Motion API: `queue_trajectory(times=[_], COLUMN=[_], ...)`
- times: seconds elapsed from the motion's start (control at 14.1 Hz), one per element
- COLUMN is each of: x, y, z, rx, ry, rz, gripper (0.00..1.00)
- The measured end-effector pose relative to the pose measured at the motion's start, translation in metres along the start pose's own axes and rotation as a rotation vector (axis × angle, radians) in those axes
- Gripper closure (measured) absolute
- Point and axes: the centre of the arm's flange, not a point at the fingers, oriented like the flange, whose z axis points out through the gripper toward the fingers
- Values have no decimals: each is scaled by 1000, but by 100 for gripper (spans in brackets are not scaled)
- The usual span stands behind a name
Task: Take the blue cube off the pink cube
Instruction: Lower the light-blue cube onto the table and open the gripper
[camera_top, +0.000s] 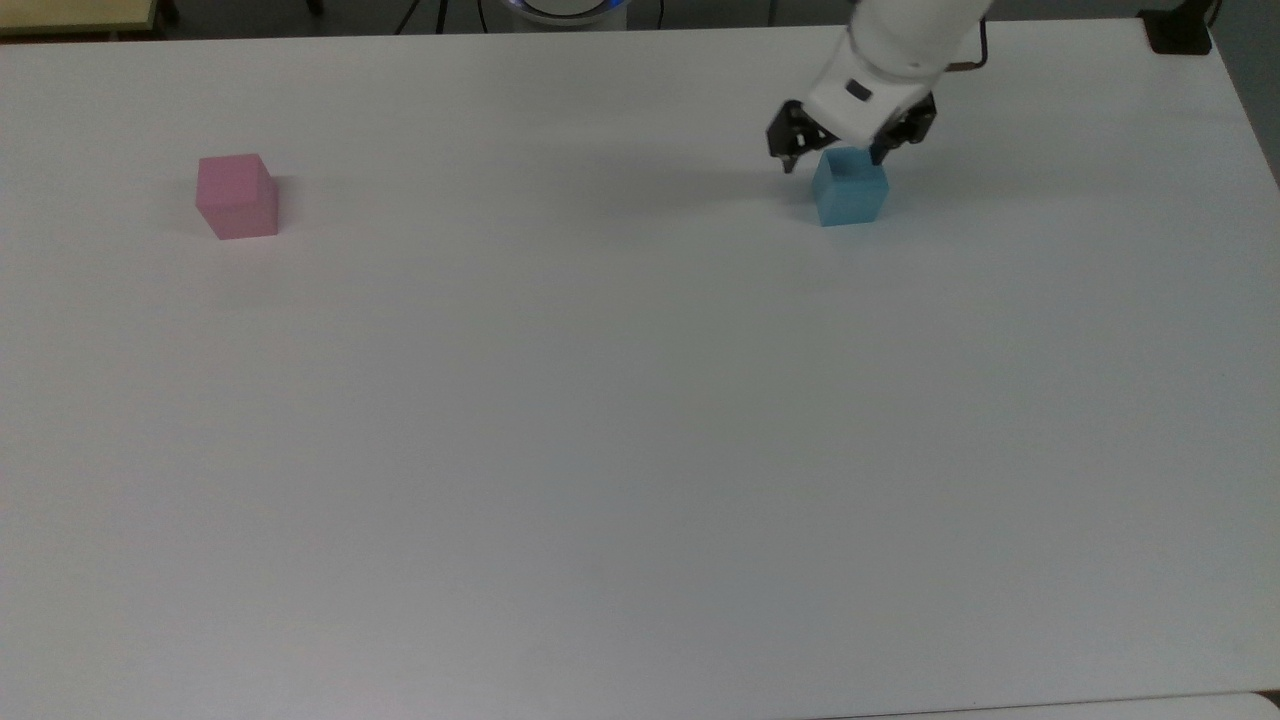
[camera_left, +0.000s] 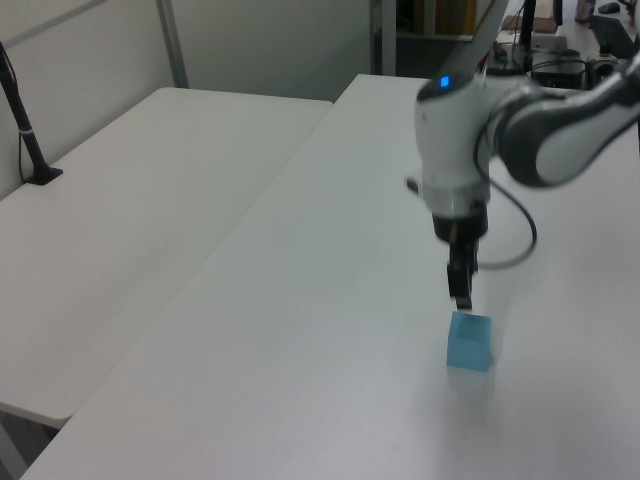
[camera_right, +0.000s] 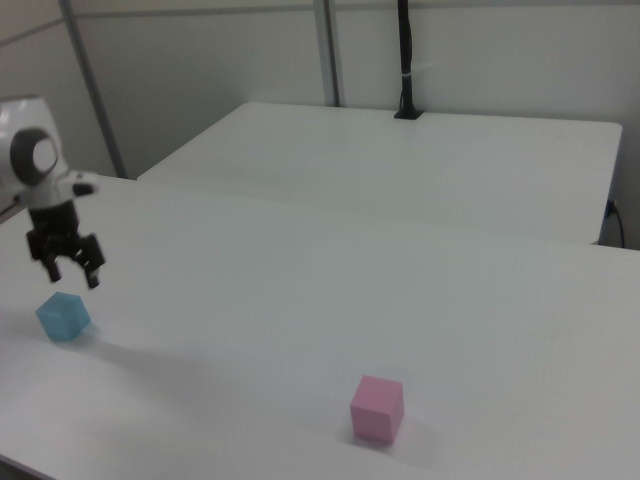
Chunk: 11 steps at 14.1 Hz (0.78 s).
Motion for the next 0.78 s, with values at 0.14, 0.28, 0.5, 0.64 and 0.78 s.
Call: queue_trajectory(times=[0.14,0.28,0.5,0.64,0.78], x=[1,-7,-22,-24,-27], y=[52,116,225,267,313], z=[-42,-77,-114,-120,-124], rx=[-5,-13,3,15,17], ry=[3,-16,-36,-32,-15], rz=[16,-4,49,84,144], gripper=[0,0,0,0,0])
